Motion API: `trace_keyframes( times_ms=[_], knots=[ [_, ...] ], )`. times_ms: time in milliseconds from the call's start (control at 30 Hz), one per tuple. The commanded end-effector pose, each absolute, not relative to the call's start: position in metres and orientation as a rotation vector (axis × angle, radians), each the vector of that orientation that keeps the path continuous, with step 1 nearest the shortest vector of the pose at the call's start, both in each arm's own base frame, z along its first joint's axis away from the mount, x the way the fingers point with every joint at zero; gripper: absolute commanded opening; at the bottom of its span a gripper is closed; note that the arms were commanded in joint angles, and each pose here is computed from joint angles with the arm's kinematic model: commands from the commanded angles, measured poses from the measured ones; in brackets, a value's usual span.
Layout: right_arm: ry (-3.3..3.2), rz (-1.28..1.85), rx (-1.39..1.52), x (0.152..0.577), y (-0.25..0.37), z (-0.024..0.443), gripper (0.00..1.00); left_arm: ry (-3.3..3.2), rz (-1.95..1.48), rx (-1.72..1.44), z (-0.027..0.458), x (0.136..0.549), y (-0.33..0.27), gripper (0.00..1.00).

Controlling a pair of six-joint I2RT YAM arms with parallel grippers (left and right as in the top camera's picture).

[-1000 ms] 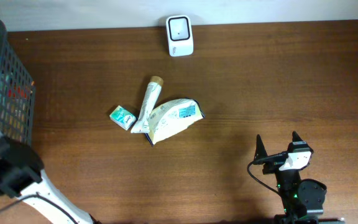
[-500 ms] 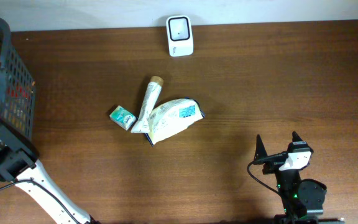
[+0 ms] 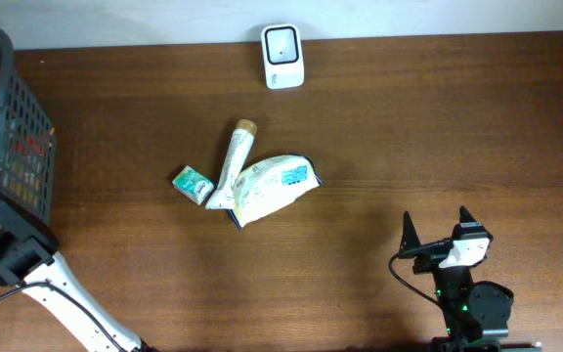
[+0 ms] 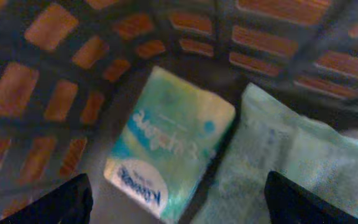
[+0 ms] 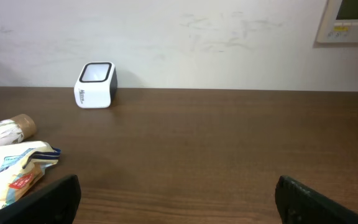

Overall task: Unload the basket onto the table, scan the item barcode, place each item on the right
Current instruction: 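Reach the left gripper into the basket and grasp the green wipes bag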

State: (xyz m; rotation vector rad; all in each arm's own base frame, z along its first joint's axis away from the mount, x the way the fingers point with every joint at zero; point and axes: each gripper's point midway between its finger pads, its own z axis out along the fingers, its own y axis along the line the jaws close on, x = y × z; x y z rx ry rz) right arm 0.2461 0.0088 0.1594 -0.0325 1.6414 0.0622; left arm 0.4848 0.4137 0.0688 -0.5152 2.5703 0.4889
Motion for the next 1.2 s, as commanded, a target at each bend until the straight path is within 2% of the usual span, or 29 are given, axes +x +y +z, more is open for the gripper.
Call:
trace_keyframes(
  times_ms=[0,100,200,333,433,500,633,700,733,800,933,967,1000,1067,1167],
  knots=[
    [1.645,0.068,-0.038,0.246,0.01,0.157,0.99,2.505,0.191,-0.553,0.057,0.512,0.389,0.89],
    [1.645,0.069,-0.038,0.246,0.01,0.157,0.99,2.364,-0.069,-0.476,0.091,0.529,0.376,0.96],
    [1.645,0.068,-0.038,0.246,0.01,0.157,0.99,2.44,-0.063,-0.369,0.07,0.519,0.371,1.0],
    [1.645,0.068,-0.038,0.246,0.01,0.157,0.99,2.618,0.019,-0.372,0.014,0.493,0.374,0.93],
    [1.645,0.068,-0.038,0.246,0.01,0.157,0.99,2.704,0.095,-0.421,-0.014,0.477,0.383,0.93],
    [1.645,0.068,-0.038,0.246,0.01,0.157,0.99,2.722,0.083,-0.428,-0.025,0.474,0.381,0.92],
    [1.645,0.068,-0.038,0.246,0.01,0.157,0.99,2.763,0.046,-0.438,-0.032,0.467,0.373,0.84],
    [1.645,0.069,-0.038,0.246,0.01,0.157,0.99,2.782,0.025,-0.455,-0.034,0.462,0.369,0.84],
    [1.645,0.068,-0.038,0.246,0.01,0.157,0.99,2.775,0.015,-0.477,-0.031,0.463,0.368,0.8],
    [1.645,0.068,-0.038,0.246,0.01,0.157,0.99,2.74,0.006,-0.505,-0.016,0.467,0.369,0.79],
    [1.645,0.069,-0.038,0.246,0.01,0.157,0.99,2.538,0.075,-0.56,0.088,0.486,0.379,0.79],
    [1.644,0.068,-0.038,0.246,0.01,0.157,0.99,2.486,0.096,-0.576,0.116,0.488,0.381,0.78],
    [1.645,0.068,-0.038,0.246,0.01,0.157,0.99,2.464,0.111,-0.566,0.135,0.486,0.379,0.72],
    [1.645,0.068,-0.038,0.246,0.01,0.157,0.99,2.484,0.093,-0.568,0.14,0.481,0.372,0.71],
    [1.645,0.068,-0.038,0.246,0.01,0.157,0.99,2.544,-0.117,-0.433,0.113,0.481,0.343,0.7]
  ],
)
